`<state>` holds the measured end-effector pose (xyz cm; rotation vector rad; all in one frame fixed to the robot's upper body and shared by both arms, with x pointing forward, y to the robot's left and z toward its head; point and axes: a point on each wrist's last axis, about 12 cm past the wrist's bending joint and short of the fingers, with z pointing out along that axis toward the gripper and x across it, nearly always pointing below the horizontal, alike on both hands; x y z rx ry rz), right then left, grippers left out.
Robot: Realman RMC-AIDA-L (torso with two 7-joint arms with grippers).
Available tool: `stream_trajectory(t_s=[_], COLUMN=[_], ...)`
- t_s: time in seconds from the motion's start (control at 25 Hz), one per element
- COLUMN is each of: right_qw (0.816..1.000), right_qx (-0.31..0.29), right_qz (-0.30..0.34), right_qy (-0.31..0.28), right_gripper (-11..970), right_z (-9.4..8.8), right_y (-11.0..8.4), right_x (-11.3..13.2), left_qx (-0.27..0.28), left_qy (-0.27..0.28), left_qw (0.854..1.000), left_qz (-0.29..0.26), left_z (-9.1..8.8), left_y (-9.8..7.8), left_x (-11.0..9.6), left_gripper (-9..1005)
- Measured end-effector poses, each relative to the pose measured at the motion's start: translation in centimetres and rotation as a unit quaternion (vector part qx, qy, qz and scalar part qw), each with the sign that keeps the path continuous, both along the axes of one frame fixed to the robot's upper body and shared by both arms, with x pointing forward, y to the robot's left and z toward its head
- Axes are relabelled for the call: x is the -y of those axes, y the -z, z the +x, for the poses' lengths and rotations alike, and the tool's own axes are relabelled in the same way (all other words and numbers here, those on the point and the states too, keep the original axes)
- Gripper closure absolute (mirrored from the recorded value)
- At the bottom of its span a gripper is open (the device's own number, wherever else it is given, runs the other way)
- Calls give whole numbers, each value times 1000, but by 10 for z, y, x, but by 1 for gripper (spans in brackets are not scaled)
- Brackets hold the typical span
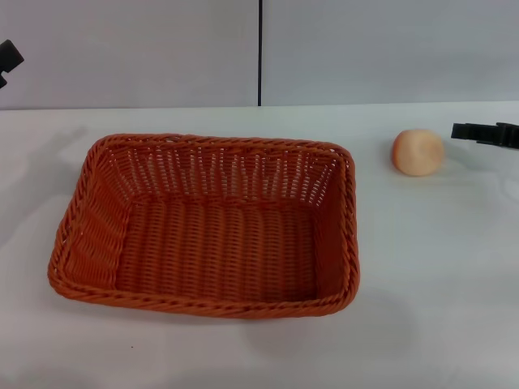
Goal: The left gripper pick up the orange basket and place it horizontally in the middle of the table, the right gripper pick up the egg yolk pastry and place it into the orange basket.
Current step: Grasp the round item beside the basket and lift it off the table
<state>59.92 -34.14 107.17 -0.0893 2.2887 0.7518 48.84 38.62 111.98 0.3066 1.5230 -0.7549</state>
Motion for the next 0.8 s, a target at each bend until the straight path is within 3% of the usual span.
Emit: stream_trajectory(t_s=[0.36,0.56,0.8], right_qw=[999,998,998], right_qx=[-1,8,15], right_qz=[-14,-19,-22], right_qy=[-34,-53,-49], right_gripper=[319,478,471], right_z=[8,15,21], right_y=[-1,-5,-7], right_x=[-18,-30,-34], left_qx=[-6,-7,-7], left_qy=[-2,-1,0], left_qw=[1000,1000,1000], left_qz=[-12,-12,-12], left_z=[-2,-2,-2], left_y=[5,5,5], left_x=[1,1,2], left_gripper=[345,344,344])
